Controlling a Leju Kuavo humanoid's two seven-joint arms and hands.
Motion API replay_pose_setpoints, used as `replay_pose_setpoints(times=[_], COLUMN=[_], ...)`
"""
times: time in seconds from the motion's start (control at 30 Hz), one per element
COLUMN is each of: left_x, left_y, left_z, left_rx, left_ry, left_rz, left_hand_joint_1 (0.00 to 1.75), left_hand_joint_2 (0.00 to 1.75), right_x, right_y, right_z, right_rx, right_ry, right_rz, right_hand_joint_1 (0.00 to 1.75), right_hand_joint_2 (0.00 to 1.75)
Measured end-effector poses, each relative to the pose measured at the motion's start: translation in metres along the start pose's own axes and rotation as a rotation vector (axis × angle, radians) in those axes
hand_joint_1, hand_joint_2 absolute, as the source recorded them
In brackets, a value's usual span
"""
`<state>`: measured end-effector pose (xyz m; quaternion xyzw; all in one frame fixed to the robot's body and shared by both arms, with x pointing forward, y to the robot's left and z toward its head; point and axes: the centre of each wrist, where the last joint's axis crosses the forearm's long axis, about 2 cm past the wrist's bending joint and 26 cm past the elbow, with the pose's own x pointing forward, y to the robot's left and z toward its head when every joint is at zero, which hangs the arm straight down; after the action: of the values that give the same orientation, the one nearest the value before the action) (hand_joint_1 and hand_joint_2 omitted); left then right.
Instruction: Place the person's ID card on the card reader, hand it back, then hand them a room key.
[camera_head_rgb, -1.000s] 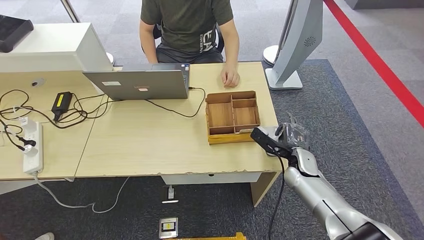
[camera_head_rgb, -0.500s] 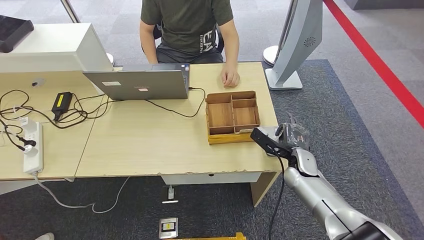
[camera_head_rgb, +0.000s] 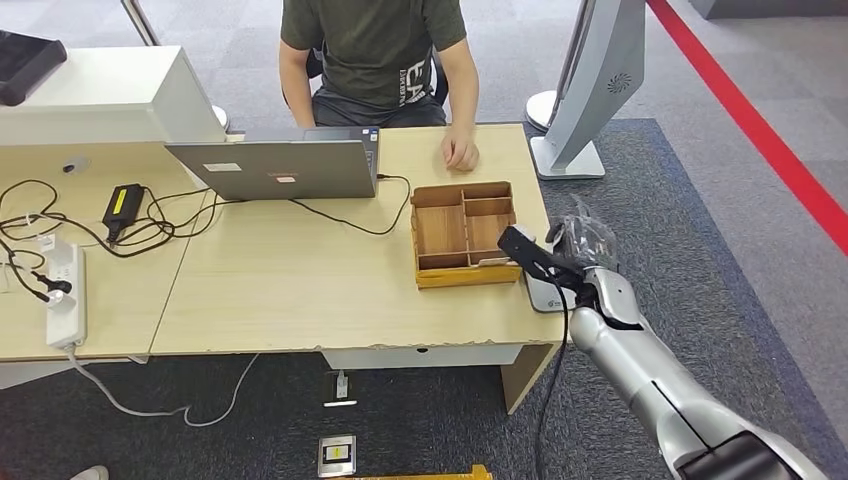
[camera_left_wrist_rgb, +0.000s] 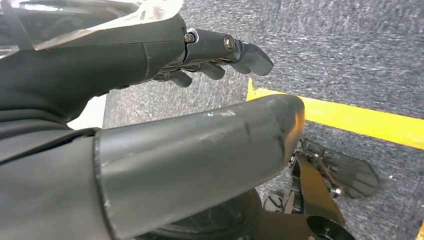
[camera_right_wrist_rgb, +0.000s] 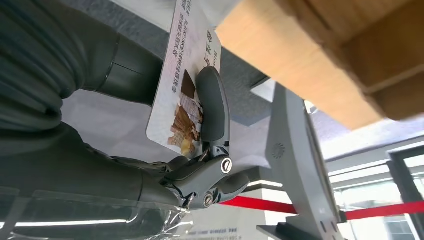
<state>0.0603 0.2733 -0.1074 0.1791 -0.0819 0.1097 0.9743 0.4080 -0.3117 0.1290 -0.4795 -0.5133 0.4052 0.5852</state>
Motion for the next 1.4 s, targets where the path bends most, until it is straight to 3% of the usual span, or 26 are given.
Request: replay_pose_setpoints(times=[0.23,0.57,0.93,1.17,1.2,1.3,1.33,1.4], left_x=[0.0,0.0,0.001,0.002,0.002,0.002,0.002,0.002], left_y=[0.0,0.0,-0.002,-0.002,-0.002,-0.002,-0.002,-0.002], left_z=[0.0,0.0,0.0,0.0,0.0,0.0,0.0,0.001], left_rx=[-0.005,-0.013,-0.042,-0.039,-0.039,-0.04,-0.041,-0.043], left_ry=[-0.005,-0.011,-0.006,0.023,0.026,0.022,0.017,0.007], left_rz=[-0.023,-0.037,-0.05,-0.053,-0.056,-0.065,-0.067,-0.07], left_hand_joint_1=[0.0,0.0,0.0,0.0,0.0,0.0,0.0,0.0], left_hand_joint_2=[0.0,0.0,0.0,0.0,0.0,0.0,0.0,0.0], right_x=[0.034,0.055,0.097,0.105,0.106,0.106,0.105,0.103], right_y=[-0.036,-0.056,-0.085,-0.09,-0.09,-0.088,-0.087,-0.085], right_z=[-0.01,-0.009,-0.026,-0.034,-0.035,-0.037,-0.037,-0.038], right_rx=[-0.045,-0.09,-0.115,-0.094,-0.09,-0.089,-0.095,-0.111], right_ry=[-0.091,-0.163,-0.157,-0.136,-0.134,-0.126,-0.126,-0.133], right_rz=[-0.132,-0.189,-0.05,-0.009,-0.013,-0.011,-0.008,-0.002], right_hand_joint_1=[1.75,1.75,1.75,1.75,1.31,0.0,0.0,0.0], right_hand_joint_2=[1.75,1.75,1.75,1.75,1.75,0.44,0.0,0.0])
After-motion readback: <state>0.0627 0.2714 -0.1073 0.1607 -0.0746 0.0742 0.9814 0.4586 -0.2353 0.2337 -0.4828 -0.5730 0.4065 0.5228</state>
